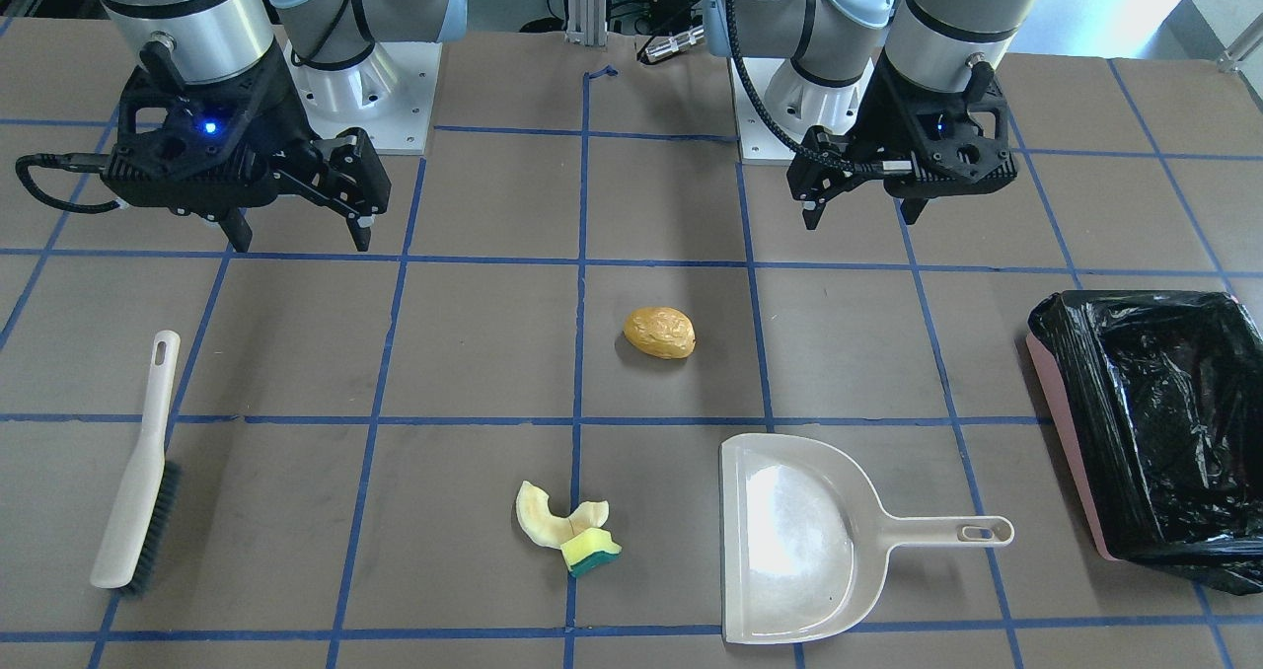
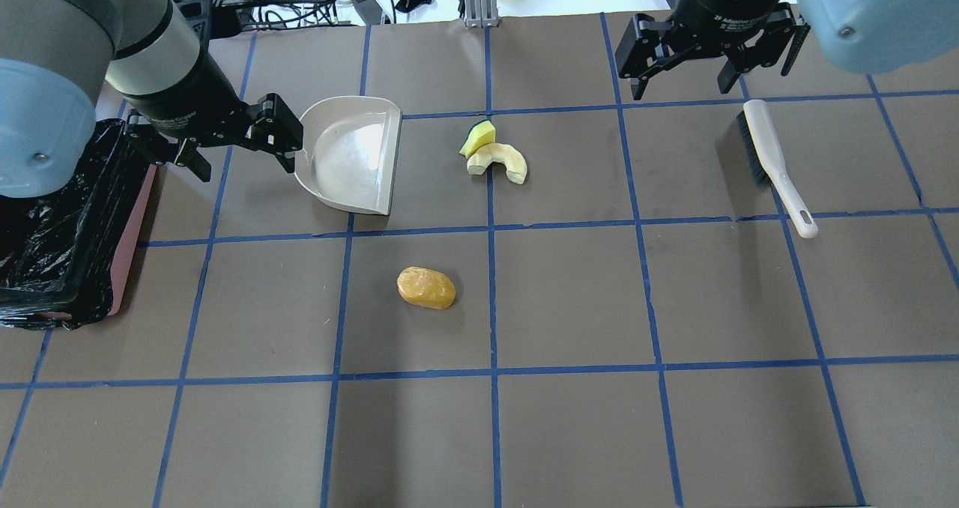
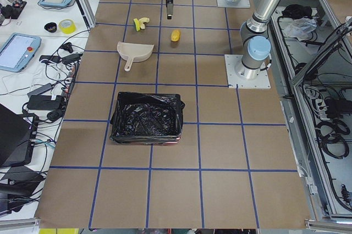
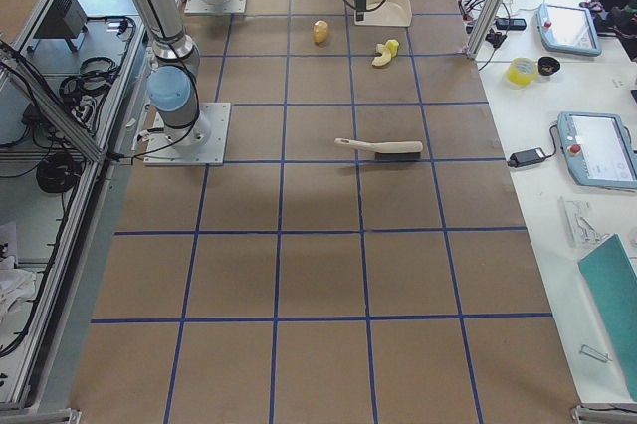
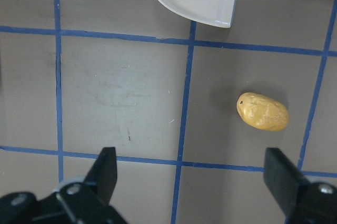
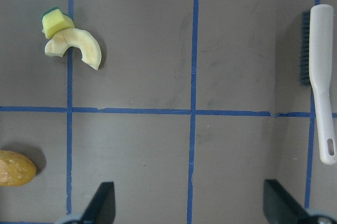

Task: Sweep and dump trash into bin

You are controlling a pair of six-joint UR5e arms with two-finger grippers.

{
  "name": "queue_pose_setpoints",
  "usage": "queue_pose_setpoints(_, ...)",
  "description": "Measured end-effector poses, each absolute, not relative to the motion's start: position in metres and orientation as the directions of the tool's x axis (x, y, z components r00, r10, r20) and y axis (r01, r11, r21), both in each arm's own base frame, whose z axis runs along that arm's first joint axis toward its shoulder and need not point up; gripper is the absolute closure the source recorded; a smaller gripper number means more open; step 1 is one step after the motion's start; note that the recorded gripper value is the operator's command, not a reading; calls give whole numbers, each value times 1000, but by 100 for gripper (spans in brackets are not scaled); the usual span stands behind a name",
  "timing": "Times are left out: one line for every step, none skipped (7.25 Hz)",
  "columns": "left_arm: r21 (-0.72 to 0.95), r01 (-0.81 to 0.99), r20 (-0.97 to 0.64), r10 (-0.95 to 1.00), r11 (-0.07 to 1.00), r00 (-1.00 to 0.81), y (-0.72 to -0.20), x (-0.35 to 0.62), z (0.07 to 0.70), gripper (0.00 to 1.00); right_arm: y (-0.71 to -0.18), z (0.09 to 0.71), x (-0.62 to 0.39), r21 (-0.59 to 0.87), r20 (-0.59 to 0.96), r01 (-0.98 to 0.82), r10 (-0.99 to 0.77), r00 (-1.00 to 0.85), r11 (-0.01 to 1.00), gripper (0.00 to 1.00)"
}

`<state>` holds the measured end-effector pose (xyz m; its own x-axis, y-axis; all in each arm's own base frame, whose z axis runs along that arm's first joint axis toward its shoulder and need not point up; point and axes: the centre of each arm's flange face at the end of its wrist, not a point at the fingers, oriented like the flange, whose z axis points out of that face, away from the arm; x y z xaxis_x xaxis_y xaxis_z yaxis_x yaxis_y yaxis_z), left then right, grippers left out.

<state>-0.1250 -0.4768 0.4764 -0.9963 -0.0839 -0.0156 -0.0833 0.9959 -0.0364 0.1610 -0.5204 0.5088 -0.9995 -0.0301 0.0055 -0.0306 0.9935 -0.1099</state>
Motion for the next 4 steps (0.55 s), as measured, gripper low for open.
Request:
queue_pose_setpoints(-36, -83, -17, -84, 996, -996, -477, -125, 476, 0, -520, 509, 161, -110, 6, -31, -30, -1000, 994, 0)
queue_pose_setpoints(-35, -83, -17, -83, 996, -996, -477, -125, 476, 0, -520, 509, 161, -109, 3, -31, -30, -1000, 994, 0)
queue_pose_setpoints(-34, -83, -18, -83, 996, -996, -477, -125, 475, 0, -520, 508, 161, -109, 3, -31, -31, -1000, 994, 0)
queue_pose_setpoints(-33, -84, -17, -84, 996, -996, -478, -125, 475, 0, -520, 507, 161, -106, 5, -34, -34, -999, 994, 0)
